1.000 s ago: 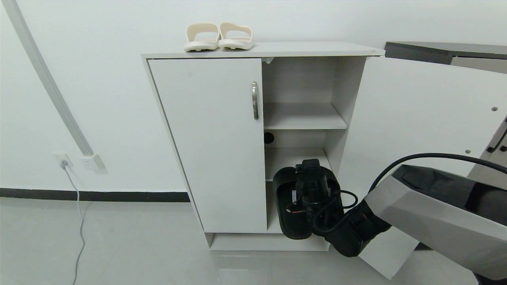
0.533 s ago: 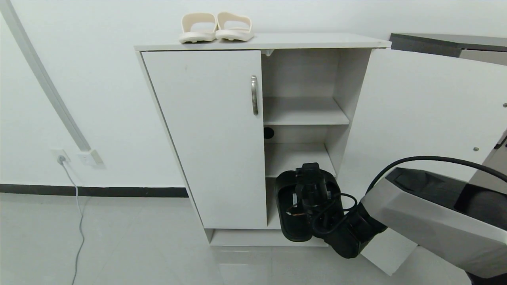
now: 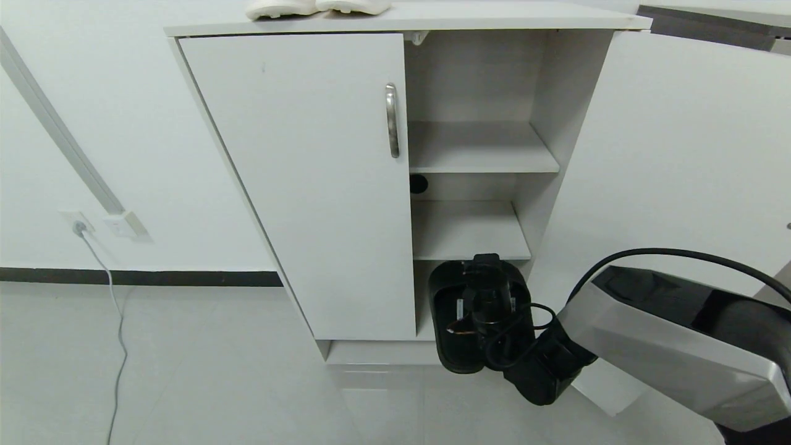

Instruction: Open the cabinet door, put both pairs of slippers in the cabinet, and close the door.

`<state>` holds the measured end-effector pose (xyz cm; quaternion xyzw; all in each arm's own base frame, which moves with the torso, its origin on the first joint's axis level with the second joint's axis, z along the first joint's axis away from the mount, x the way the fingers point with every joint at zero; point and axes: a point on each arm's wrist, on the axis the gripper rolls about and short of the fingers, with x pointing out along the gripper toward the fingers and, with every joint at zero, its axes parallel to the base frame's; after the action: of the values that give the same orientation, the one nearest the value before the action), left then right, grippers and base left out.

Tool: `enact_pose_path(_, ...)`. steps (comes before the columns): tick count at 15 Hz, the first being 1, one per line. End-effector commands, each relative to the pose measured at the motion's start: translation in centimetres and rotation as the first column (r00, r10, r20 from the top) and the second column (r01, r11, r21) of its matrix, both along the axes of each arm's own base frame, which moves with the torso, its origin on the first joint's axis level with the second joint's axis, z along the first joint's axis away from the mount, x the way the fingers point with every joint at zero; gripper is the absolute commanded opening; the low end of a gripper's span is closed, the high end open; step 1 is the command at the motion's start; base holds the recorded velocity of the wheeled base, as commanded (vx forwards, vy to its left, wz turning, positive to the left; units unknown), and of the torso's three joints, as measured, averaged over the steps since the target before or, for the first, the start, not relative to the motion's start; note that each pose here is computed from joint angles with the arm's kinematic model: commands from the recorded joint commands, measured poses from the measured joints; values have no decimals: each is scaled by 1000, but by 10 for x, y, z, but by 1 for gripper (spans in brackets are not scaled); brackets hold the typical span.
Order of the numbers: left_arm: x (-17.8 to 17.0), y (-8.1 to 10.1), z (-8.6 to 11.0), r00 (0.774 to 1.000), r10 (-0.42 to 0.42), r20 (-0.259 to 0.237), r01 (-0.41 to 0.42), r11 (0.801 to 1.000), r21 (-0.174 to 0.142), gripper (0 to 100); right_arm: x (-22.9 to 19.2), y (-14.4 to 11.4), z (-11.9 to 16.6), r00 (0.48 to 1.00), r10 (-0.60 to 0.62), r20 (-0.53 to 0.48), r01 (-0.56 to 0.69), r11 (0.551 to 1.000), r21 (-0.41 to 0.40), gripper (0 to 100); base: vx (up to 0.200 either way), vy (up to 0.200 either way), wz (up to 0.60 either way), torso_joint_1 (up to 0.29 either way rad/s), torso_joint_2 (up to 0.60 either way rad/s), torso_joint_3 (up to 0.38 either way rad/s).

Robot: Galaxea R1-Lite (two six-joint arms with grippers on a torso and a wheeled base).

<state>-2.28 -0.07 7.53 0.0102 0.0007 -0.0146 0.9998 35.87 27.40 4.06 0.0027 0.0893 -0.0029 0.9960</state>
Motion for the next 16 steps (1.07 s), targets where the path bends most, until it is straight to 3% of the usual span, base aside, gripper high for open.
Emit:
enact_pose_path(1,0,0,0,1000,0,-1,0,1000,0,0,0,1,-4,1000,6,22,-6,1000,-9,0,0,0,0,7,2,-71)
enact_pose_path(3,0,0,0,1000,0,-1,0,1000,0,0,1,0,1,998,7,64,-7,1000,7,0,0,0,0,0,0,0)
enact_pose_path(11,0,0,0,1000,0,-1,0,1000,0,0,2,-1,5,997,1,75,-2,1000,9,0,0,0,0,0,0,0)
enact_pose_path(16,0,0,0,1000,-2,-1,2,1000,0,0,3,-3,11,994,0,112,0,1000,2,0,200,0,0,-1,3,3)
